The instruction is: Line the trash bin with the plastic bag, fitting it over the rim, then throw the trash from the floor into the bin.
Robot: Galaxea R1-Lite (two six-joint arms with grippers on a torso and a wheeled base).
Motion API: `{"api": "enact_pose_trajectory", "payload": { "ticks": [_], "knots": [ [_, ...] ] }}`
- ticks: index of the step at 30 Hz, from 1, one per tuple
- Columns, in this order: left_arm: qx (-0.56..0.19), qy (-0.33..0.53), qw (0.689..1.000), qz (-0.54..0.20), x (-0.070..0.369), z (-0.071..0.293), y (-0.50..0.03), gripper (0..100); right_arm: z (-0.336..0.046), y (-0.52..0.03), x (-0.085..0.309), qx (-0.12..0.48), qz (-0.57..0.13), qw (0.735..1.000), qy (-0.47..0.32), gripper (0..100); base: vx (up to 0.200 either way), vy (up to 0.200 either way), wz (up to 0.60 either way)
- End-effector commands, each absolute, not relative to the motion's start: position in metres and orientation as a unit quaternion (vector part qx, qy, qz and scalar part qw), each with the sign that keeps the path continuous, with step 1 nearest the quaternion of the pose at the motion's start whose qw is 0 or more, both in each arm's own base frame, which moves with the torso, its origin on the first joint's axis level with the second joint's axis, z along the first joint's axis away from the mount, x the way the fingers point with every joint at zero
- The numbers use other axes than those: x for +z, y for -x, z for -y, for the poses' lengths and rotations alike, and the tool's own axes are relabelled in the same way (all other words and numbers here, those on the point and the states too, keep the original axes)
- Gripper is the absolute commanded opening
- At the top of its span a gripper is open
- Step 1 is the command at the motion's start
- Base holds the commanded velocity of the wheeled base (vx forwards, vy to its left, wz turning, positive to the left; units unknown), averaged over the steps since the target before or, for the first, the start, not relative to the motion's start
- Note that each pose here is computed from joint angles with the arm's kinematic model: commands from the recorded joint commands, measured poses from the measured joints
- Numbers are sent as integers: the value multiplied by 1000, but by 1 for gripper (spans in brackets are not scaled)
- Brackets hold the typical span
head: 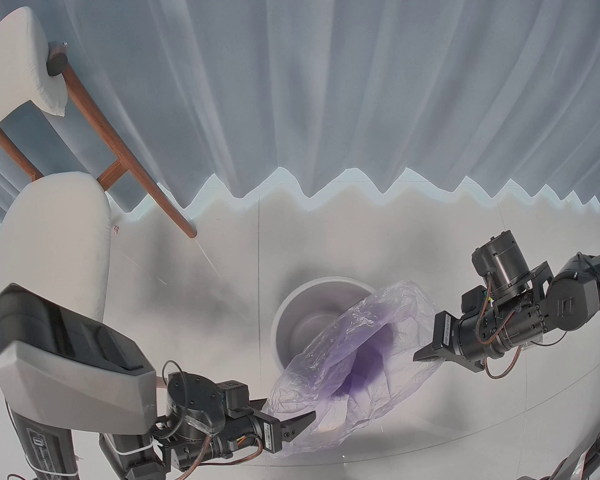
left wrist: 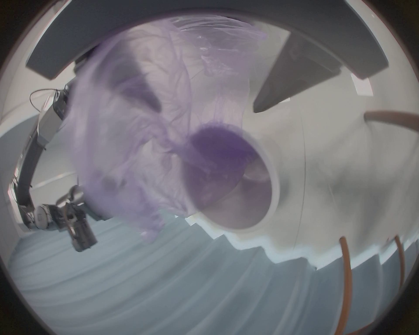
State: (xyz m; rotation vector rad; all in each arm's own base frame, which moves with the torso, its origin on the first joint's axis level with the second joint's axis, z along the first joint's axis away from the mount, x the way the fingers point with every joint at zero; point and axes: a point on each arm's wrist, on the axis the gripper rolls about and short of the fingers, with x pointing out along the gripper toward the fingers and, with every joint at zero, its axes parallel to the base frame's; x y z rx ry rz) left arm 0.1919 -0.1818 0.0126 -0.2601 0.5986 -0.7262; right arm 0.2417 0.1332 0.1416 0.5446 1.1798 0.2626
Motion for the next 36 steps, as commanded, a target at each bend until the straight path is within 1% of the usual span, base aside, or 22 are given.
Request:
{"api": "enact_pose_trajectory", "payload": {
  "ticks": [1, 4, 7, 9, 11, 16, 17, 21, 24, 26, 27, 32, 36],
  "knots": [
    [-328, 144, 876, -322, -9, 189, -196, 0, -135, -238, 144, 129, -546, 789, -251, 0, 0, 0, 0],
    [-325, 161, 877, -315, -5, 190, -199, 0, -134, -237, 145, 128, -545, 790, -251, 0, 0, 0, 0],
    [-329, 188, 881, -285, 14, 190, -202, 0, -131, -236, 143, 125, -546, 790, -250, 0, 0, 0, 0],
    [-336, 221, 879, -255, 37, 189, -202, 0, -130, -237, 146, 126, -540, 793, -253, 0, 0, 0, 0],
    [-336, 228, 881, -241, 51, 186, -200, 0, -125, -241, 155, 127, -523, 802, -261, 0, 0, 0, 0],
    [-331, 229, 883, -242, 76, 183, -202, 0, -120, -253, 164, 125, -504, 810, -272, 0, 0, 0, 0],
    [-325, 231, 884, -246, 94, 185, -211, 0, -118, -263, 167, 132, -493, 819, -262, 0, 0, 0, 0],
    [-312, 227, 885, -262, 122, 192, -227, 0, -117, -280, 175, 151, -470, 836, -241, 0, 0, 0, 0],
    [-293, 217, 885, -289, 140, 198, -243, 0, -120, -294, 177, 164, -459, 844, -223, 0, 0, 0, 0],
    [-285, 216, 886, -294, 146, 199, -251, 0, -122, -299, 175, 169, -458, 846, -213, 0, 0, 0, 0],
    [-287, 220, 886, -291, 158, 202, -261, 0, -123, -309, 174, 177, -452, 852, -197, 0, 0, 0, 0],
    [-290, 220, 883, -296, 171, 208, -275, 0, -127, -333, 176, 193, -429, 866, -170, 0, 0, 0, 0],
    [-294, 218, 879, -305, 180, 211, -279, 0, -131, -357, 188, 199, -397, 879, -176, 0, 0, 0, 0]
  ]
}}
